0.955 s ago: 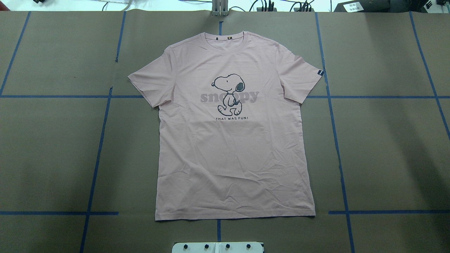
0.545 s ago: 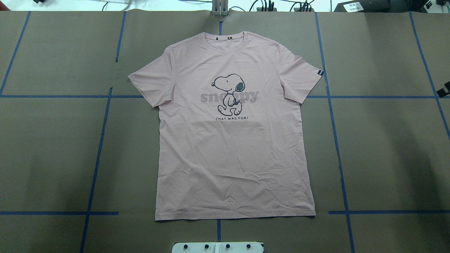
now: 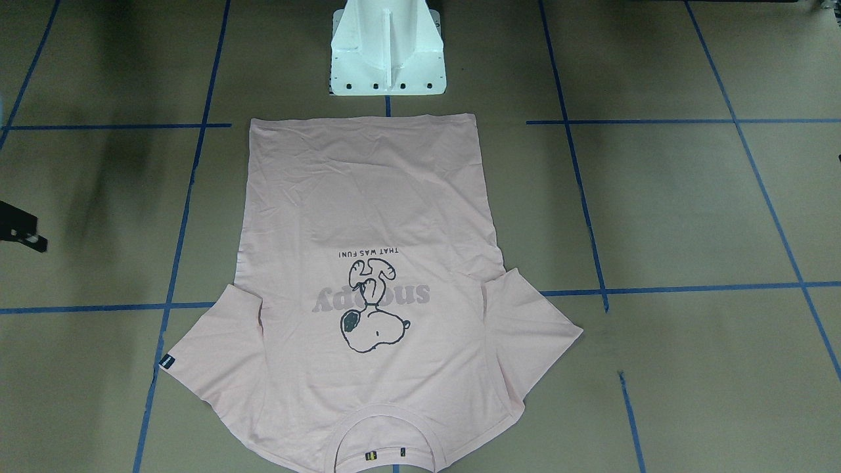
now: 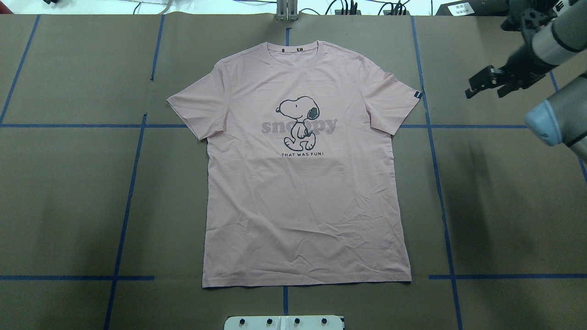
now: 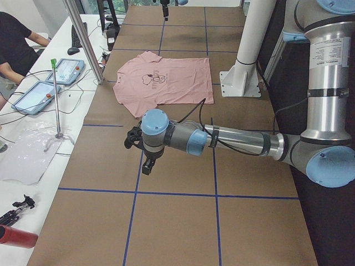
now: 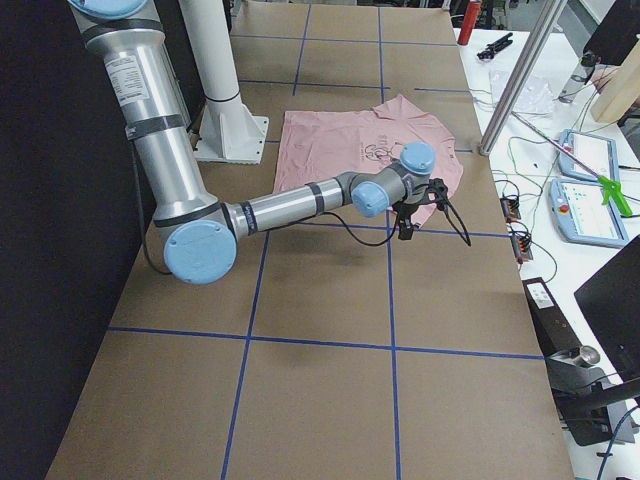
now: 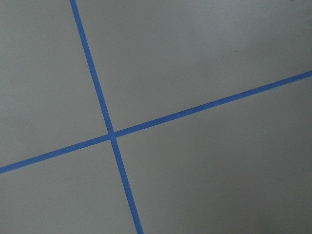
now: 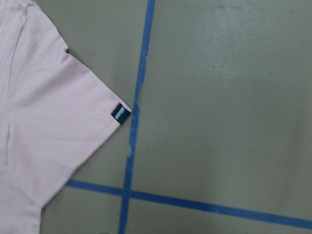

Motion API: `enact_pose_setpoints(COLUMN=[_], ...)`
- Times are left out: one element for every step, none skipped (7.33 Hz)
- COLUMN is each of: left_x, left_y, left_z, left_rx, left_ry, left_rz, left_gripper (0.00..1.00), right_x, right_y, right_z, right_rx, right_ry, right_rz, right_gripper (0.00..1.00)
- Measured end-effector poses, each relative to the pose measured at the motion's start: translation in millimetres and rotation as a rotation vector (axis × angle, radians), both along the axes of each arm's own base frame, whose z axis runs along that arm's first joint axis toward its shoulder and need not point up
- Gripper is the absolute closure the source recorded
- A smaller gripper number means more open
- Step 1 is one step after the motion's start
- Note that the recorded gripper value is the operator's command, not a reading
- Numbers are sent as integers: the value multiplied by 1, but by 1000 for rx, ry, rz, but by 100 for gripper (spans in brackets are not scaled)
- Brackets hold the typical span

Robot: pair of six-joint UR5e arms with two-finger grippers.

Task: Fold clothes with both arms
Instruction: 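Move the right gripper toward the shirt's sleeve farthest from the robot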

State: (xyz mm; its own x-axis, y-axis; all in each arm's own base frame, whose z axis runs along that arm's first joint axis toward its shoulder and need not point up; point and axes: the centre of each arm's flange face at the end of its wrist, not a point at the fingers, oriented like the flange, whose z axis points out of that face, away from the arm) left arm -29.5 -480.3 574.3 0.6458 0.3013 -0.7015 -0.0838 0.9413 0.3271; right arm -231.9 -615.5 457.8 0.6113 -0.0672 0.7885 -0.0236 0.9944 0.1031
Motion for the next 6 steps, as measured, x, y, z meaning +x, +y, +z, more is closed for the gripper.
enact_pose_setpoints(left_x=[0,1,1,1,2,2], left_y=[1,1,1,1,1,1], left_z=[-2,-3,-5,-7,-8,-10], left_rx=[3,13,25,33,38,42], left_ry=[1,4,6,8,10,11], left_rz=[-2,-2,-1,-1,-1,0], left_gripper=[0,0,0,0,0,0], right_x=[-39,-70,-93,-108,-120,-130], right_y=[-9,-14,-21,-29,-42,-55], right_z=[-12,-17,-18,-17,-18,-20], right_rx=[-37,-56,-76,-91,-94,-94], right_ry=[12,32,52,74,99,121], right_rz=[73,137,184,218,245,263], right_gripper=[22,25,27,28,30,30])
